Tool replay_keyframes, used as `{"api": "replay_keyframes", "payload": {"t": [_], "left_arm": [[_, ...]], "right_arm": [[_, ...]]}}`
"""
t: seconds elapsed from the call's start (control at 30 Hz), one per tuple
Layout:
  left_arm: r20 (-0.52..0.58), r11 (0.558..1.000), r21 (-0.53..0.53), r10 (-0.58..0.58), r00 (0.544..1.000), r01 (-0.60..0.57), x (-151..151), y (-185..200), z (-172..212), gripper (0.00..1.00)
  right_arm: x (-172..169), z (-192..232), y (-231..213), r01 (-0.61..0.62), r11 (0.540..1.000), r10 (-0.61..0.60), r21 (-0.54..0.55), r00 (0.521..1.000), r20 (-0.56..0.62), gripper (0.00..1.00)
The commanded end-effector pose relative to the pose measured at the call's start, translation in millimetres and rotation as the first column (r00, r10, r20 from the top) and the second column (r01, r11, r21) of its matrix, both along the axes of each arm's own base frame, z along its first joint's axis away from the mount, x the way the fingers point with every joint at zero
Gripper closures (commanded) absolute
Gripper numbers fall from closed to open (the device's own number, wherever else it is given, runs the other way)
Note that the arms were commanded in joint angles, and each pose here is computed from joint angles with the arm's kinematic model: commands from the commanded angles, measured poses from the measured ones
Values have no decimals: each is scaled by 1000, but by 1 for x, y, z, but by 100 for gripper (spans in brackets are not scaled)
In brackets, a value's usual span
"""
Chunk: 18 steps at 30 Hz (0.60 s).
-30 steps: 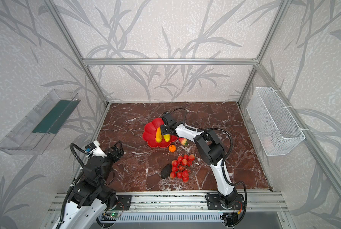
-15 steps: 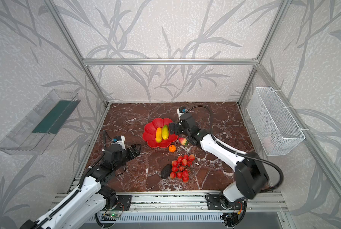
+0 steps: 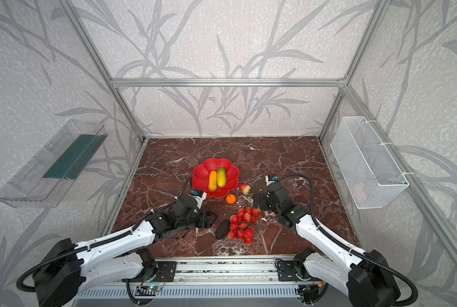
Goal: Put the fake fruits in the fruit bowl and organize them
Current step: 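Grasp the dark avocado with the left gripper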
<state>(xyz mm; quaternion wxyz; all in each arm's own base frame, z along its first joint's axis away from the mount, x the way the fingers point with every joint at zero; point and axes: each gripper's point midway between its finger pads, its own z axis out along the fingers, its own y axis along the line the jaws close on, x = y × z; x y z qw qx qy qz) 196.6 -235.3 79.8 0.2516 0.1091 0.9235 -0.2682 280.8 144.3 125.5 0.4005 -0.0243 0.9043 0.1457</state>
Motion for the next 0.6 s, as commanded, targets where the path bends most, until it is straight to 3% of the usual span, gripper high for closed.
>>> {"api": "replay_keyframes", "payload": {"t": [0.0, 0.47, 0.57], "left_arm": [[25, 997, 50, -62, 998, 60, -3, -14, 3, 24], [-68, 983, 108, -142, 987, 149, -13, -43, -30, 24], [-96, 978, 128, -154, 983, 166, -15, -46, -40, 29]], "right_arm": [[1, 8, -3, 23, 1000, -23, 21, 1000, 18, 1], [2, 7, 0, 23, 999, -23, 34, 1000, 4, 1], [1, 7, -3, 30, 999, -31, 31, 999, 10, 1]]}}
